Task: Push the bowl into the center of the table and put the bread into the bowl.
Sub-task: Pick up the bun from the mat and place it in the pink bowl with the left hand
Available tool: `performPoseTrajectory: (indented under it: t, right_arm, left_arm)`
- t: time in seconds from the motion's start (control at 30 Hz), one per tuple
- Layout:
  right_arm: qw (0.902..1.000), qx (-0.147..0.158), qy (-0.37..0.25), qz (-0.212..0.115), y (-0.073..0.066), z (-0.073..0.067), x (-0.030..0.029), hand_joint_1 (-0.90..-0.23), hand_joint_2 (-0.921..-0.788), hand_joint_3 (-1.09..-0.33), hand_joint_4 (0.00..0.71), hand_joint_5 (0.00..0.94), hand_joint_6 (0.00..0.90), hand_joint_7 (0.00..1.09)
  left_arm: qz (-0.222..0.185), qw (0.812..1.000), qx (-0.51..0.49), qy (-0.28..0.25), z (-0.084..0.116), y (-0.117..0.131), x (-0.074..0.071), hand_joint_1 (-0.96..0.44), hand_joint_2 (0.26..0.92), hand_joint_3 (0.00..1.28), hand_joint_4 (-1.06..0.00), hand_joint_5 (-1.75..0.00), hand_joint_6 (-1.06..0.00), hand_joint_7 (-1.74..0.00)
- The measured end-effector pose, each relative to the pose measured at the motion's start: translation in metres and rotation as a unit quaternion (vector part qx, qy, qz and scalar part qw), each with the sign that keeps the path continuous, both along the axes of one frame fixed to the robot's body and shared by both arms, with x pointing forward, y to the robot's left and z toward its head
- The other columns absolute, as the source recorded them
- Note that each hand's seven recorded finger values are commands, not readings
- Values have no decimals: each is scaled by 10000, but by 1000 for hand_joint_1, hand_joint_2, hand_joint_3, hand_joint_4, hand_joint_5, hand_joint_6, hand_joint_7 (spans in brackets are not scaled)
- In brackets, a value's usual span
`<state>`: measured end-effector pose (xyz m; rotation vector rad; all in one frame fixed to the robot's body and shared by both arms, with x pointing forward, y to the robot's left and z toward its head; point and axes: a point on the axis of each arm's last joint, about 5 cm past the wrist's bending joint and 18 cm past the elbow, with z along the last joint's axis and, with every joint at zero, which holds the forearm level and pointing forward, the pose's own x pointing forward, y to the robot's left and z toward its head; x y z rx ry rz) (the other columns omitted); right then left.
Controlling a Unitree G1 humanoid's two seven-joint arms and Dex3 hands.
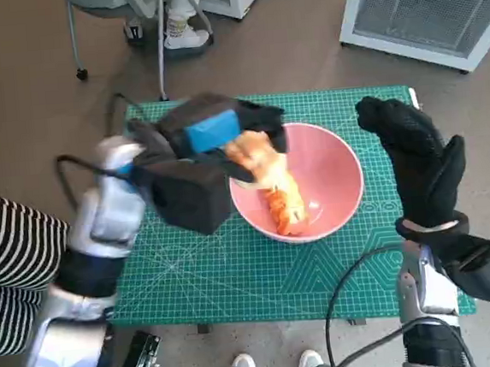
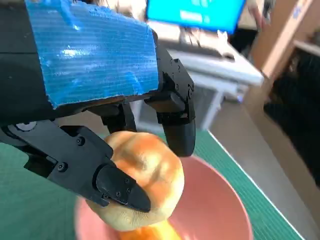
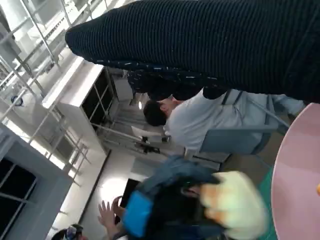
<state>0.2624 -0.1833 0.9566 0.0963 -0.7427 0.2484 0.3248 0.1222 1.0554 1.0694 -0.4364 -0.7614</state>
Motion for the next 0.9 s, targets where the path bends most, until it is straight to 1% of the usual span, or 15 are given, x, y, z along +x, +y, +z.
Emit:
performPoseTrajectory:
  t: [0.03,0.13,0.17,0.27,0.4,0.43,0.47,0.5,0.53,0.6,0.73,0.9]
  right_arm:
    - [10000,5,5,-8,-1,-3,-3,-696,-921,-708,195,1,33,440]
    - [10000,14,15,-27,-5,-11,-13,-697,-921,-708,195,0,33,440]
    - [10000,15,16,-33,-7,-13,-18,-697,-921,-708,195,0,33,440]
    - [10000,23,11,-49,-9,-15,-28,-697,-921,-709,195,0,33,440]
    - [10000,31,-1,-66,-12,-13,-37,-697,-921,-709,195,0,32,440]
    - [10000,31,-8,-67,-12,-11,-38,-697,-921,-709,194,0,32,440]
    - [10000,32,-12,-68,-12,-9,-39,-697,-921,-709,194,0,32,440]
    - [10000,32,-16,-68,-12,-8,-39,-697,-921,-709,194,0,32,440]
    - [10000,32,-19,-68,-12,-6,-39,-697,-921,-709,194,0,32,440]
    - [10000,33,-21,-72,-14,-5,-39,-696,-921,-709,194,0,32,440]
    - [10000,38,-17,-83,-19,-5,-40,-695,-921,-709,194,0,32,440]
    - [10000,40,-15,-90,-22,-5,-40,-694,-921,-709,195,0,32,439]
  left_arm:
    - [-18,10000,4,42,-33,-13,17,-138,828,20,-376,-96,-382,-134]
    - [-44,9999,99,120,-142,-55,66,-185,816,6,-298,-25,-362,-62]
    - [-47,9998,136,139,-180,-69,81,-190,815,5,-288,-20,-359,-56]
    - [-41,9996,228,177,-259,-89,109,-215,810,2,-215,-5,-315,-19]
    - [-40,9993,307,198,-327,-102,131,-229,807,1,-175,-1,-283,-5]
    - [-47,9994,299,194,-339,-103,133,-259,806,4,-132,0,-213,-3]
    - [-53,9994,289,178,-345,-103,133,-279,805,6,-104,0,-168,-2]
    - [-65,9995,268,156,-352,-103,134,-286,805,6,-94,0,-152,-1]
    - [-75,9996,241,124,-358,-101,134,-312,808,8,-60,0,-97,-1]
    - [-94,9998,188,40,-367,-99,132,-358,815,12,-30,0,-49,0]
    - [-170,9996,7,-221,-387,-95,124,-444,836,19,-6,1,-10,1]
    - [-232,9989,-140,-388,-410,-85,122,-475,846,20,0,1,-1,1]
